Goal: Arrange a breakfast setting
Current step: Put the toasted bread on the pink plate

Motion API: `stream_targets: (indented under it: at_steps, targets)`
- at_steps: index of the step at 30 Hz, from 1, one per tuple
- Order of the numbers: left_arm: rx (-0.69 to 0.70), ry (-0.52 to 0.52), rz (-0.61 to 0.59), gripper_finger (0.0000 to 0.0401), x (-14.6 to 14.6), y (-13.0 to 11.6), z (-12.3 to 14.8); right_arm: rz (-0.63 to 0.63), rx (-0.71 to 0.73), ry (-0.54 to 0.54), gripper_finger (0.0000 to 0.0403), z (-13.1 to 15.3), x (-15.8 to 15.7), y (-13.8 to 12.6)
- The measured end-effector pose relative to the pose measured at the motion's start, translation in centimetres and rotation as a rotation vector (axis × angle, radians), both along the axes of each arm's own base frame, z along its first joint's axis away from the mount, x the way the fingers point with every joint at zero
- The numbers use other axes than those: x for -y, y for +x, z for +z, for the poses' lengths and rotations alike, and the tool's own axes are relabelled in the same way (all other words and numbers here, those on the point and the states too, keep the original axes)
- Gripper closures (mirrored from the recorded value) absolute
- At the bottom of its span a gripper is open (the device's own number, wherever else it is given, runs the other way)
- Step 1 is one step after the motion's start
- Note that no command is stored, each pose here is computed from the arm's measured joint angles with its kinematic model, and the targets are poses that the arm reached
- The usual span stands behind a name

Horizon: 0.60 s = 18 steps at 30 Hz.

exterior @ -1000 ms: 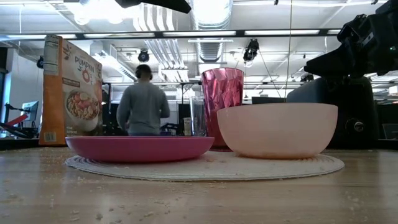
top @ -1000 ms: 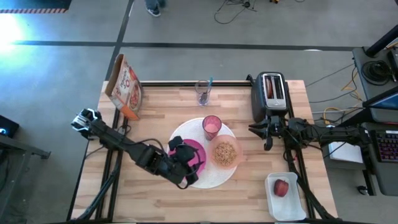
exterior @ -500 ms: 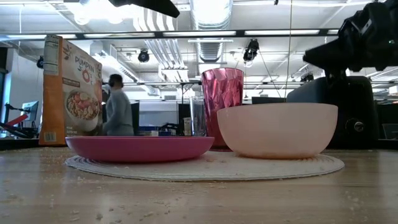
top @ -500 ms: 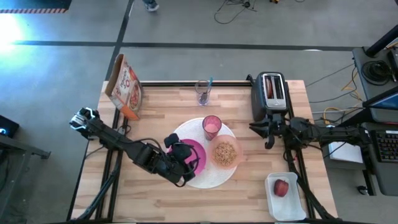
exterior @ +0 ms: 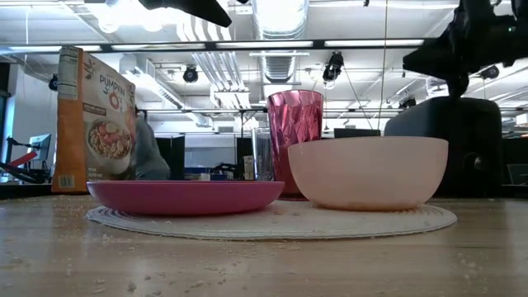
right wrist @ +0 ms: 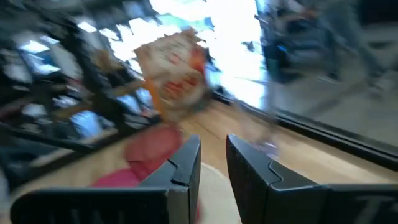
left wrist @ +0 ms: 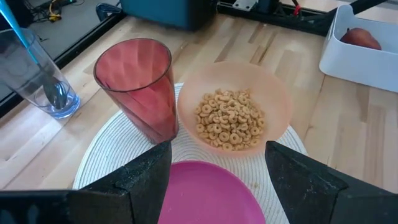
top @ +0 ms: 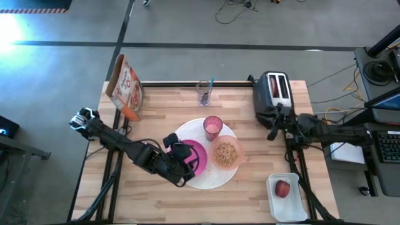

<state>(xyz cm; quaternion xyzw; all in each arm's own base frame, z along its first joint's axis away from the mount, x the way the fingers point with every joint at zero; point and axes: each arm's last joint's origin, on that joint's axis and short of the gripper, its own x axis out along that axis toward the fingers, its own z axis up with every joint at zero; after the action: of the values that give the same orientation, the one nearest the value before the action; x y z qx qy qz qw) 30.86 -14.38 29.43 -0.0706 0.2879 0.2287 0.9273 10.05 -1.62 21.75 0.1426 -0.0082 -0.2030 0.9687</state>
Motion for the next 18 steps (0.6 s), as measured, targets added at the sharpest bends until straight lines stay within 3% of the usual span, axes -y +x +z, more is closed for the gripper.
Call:
stream_targets:
  at_steps: [3,10,13,18]
  targets:
    - [-0.001,0.001,-0.001,0.0159,-0.1,-0.2,0.1,-0.050,-0.078,0.047,0.0327,1.7,0.1,-0.7]
    - [-0.013,0.008,-0.009,0.0159,0.1,-0.4,0.1,-0.066,-0.094,0.096,0.0272,5.5,0.1,-1.1]
    - [-0.012,0.010,-0.013,0.0159,0.3,-0.5,0.2,-0.193,-0.108,0.109,0.0253,6.9,0.5,-1.1]
    - [-0.009,0.027,-0.011,0.0159,0.5,-0.8,0.2,-0.406,-0.294,0.194,0.0230,8.0,1.1,-1.3]
